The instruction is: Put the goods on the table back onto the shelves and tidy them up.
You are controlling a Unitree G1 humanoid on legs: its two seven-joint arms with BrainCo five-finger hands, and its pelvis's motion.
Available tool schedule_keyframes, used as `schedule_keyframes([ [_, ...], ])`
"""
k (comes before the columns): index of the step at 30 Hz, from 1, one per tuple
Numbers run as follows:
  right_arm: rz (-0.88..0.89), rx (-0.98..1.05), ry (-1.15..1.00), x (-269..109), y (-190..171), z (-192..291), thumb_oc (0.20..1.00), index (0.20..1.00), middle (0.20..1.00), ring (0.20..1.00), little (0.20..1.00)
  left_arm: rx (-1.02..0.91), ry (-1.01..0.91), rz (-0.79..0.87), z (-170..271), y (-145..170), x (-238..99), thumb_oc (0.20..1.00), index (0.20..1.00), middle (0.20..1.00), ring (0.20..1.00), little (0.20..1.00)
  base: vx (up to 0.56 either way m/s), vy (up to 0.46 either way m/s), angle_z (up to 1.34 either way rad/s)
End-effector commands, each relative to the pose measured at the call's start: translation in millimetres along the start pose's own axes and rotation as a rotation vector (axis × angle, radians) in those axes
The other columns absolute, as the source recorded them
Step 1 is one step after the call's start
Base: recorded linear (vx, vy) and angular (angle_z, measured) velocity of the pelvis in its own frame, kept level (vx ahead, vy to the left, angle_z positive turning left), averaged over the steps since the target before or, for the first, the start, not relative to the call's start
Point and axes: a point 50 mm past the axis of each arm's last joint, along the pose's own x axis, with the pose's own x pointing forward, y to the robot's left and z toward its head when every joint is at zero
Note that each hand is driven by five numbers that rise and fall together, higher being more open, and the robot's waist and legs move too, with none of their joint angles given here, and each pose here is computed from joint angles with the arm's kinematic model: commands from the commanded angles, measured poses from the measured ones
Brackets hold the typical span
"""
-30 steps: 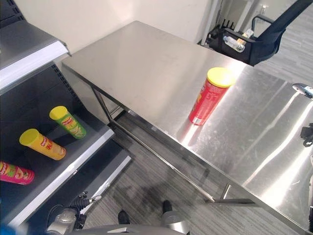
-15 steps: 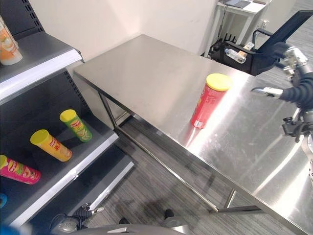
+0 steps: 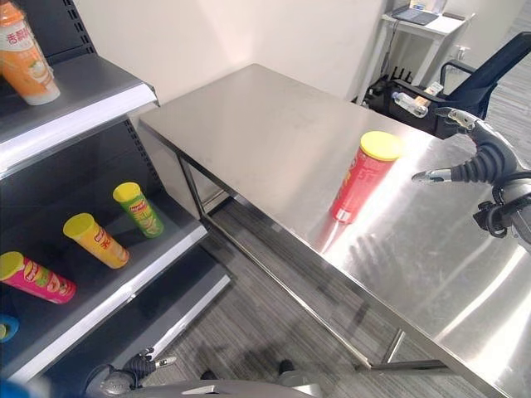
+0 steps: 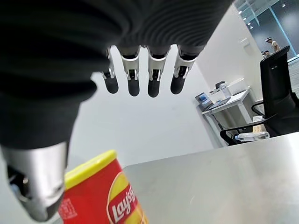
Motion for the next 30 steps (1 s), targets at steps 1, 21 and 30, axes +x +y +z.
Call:
schedule_keyframes([
  [1,-0.053,-0.020,-0.058,10,-20,14,1.000,1.000,1.000,1.000,1.000,0.082,-0.045,0.056,18,22,5,1.000,1.000,1.000,1.000,1.000,0.00,-0.023,0.06],
  [21,0.015,0.051,0.051,37,7,-8,1.000,1.000,1.000,1.000,1.000,0.091,-0.005,0.042,6,18,3,1.000,1.000,1.000,1.000,1.000,0.00,-0.008,0.04],
  [30,0.054,0.123,0.025,40,15,-3,1.000,1.000,1.000,1.000,1.000,0.093,0.004,0.032,3,18,3,1.000,1.000,1.000,1.000,1.000,0.01,-0.012,0.09],
])
